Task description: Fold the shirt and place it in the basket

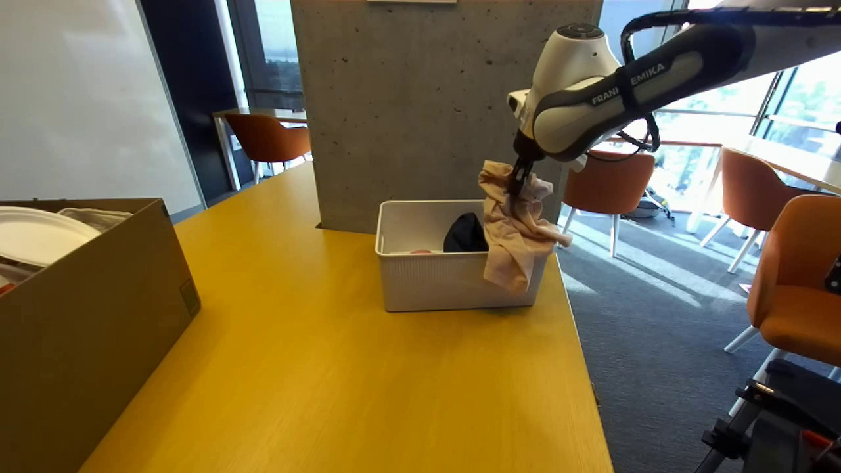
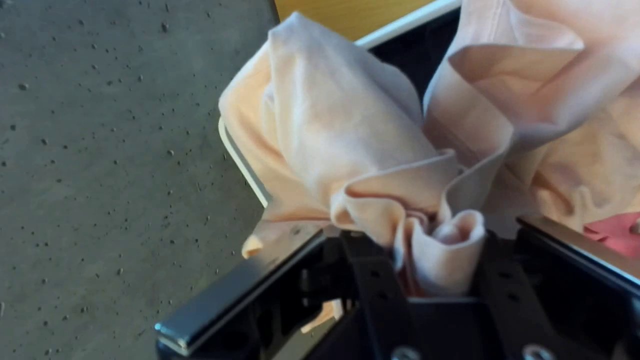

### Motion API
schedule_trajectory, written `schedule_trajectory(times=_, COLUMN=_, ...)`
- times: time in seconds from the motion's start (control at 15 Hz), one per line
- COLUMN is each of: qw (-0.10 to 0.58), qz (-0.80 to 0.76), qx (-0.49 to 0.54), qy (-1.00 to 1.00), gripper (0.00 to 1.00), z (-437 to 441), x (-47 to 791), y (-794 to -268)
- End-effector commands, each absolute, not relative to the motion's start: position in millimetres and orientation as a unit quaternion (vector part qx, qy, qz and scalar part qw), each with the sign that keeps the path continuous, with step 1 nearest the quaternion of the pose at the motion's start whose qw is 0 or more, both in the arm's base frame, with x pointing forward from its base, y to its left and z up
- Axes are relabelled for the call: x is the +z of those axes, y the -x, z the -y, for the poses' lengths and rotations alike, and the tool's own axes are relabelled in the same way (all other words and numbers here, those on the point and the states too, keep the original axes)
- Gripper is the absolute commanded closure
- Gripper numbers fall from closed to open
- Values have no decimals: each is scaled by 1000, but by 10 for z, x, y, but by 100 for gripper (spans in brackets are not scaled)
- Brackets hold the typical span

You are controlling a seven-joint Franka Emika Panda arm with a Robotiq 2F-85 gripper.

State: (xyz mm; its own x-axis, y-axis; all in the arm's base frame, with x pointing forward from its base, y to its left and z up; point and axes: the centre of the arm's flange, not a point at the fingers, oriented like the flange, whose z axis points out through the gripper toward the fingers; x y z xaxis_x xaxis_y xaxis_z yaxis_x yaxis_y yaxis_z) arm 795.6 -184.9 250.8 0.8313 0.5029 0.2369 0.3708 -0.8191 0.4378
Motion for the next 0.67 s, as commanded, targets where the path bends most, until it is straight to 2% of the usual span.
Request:
schedule_trajectory(times=0.0, qw=178, qz=-250, qx=191, qy=-932, gripper=53, z=1857, x=2584, y=-8563)
schedule_trajectory(times=0.47, qw=138, qz=-252, qx=184, qy=-940, gripper=5, z=1715, x=2263, y=-8433)
schedule_trajectory(times=0.53, qw=133, qz=-251, qx=181, qy=-942, gripper=0, z=1682, x=2273, y=-8373)
schedule_trajectory(times=0.6, qw=128, qz=-251, qx=179, qy=-943, gripper=0, z=1640, x=2323, y=-8285)
